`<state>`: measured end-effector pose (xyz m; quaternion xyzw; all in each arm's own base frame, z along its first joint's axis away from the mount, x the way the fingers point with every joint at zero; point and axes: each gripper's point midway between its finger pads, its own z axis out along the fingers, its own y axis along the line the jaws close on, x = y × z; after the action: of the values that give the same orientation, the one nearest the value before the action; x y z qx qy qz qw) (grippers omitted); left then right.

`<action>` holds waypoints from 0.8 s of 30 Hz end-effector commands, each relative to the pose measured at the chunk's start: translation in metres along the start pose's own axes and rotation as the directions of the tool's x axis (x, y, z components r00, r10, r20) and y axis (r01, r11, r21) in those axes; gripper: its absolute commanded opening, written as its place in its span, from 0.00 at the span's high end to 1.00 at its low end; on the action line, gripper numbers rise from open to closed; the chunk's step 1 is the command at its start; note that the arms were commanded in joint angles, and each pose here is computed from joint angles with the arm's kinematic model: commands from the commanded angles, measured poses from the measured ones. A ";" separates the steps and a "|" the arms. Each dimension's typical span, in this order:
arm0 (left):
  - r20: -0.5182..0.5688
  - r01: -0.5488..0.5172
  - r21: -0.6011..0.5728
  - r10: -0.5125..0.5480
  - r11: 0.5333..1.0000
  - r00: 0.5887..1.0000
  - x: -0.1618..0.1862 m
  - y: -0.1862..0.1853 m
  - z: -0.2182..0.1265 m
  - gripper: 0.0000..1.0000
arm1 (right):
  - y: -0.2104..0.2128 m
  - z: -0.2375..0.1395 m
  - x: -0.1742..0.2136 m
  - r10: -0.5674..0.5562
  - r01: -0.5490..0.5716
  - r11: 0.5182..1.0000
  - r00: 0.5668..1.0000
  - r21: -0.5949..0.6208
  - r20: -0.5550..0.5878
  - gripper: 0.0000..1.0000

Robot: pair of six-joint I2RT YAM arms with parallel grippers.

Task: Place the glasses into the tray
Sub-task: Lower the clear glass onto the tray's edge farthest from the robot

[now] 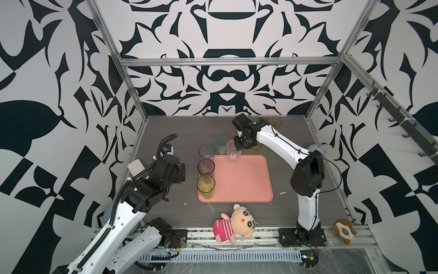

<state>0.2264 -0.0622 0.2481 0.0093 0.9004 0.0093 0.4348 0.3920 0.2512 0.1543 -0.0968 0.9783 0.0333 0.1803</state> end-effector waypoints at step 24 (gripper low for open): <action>-0.005 -0.001 0.004 0.001 1.000 1.000 0.003 0.000 0.001 0.21 | 0.003 -0.005 0.004 0.013 -0.013 1.000 1.000 -0.020 0.010 0.97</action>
<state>0.2262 -0.0627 0.2470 0.0102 0.9011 0.0086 0.4334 0.3885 0.2509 0.1444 -0.0967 0.9800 0.0340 0.1705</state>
